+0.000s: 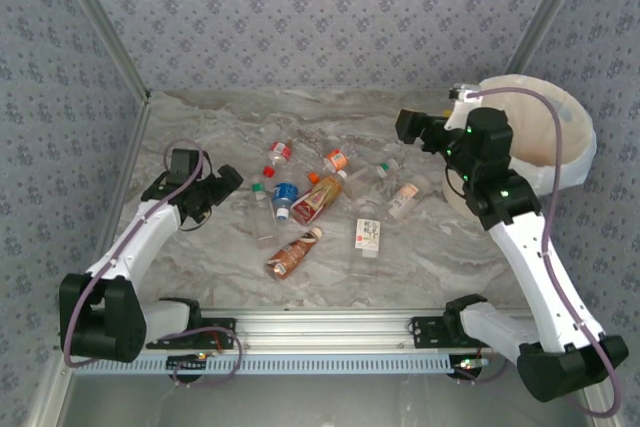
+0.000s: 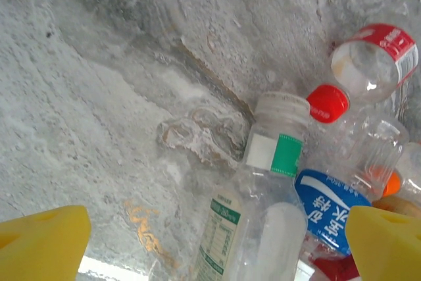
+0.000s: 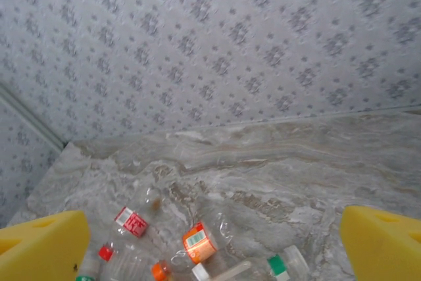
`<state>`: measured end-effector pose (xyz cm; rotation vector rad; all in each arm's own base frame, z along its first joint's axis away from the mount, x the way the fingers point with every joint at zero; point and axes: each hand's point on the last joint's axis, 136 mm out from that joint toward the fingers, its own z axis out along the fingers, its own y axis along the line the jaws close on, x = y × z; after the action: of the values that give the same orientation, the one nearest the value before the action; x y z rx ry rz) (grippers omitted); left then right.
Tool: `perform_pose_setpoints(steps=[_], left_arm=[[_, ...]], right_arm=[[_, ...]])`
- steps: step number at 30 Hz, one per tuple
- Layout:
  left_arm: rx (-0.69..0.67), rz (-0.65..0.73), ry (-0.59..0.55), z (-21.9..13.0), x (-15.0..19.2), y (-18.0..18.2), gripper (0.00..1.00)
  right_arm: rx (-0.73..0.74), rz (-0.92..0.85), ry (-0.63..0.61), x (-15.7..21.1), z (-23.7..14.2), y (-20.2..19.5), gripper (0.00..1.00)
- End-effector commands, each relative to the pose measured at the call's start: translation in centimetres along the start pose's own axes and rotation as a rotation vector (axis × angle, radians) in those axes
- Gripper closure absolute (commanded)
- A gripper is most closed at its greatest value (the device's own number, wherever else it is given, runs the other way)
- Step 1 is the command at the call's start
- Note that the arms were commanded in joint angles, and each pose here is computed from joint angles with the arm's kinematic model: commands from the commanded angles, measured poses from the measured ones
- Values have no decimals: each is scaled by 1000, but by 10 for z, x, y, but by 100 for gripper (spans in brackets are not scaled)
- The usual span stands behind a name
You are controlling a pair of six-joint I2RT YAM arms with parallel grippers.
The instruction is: Put the plastic bottles in the bin
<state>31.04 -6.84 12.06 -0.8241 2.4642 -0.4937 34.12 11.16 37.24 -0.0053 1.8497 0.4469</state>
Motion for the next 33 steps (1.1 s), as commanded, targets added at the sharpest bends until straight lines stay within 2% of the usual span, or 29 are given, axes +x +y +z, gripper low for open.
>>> perform_pose_setpoints(steps=[1,12,19,28,33], left_arm=[[-40,19,5,-2,8,1,1],[-120,134,68,29,35,-5,1],[-105,292,112,51,44,-29,1],[-34,364,116,62,41,-55,1],[-99,399,167,77,49,-45,4]], right_arm=[[-6,-57,6,7,17,9,0],[-61,-79,50,30,37,32,0],[-21,-74,79,40,35,24,0],[10,-73,103,48,33,18,0],[29,-60,94,49,33,13,0]])
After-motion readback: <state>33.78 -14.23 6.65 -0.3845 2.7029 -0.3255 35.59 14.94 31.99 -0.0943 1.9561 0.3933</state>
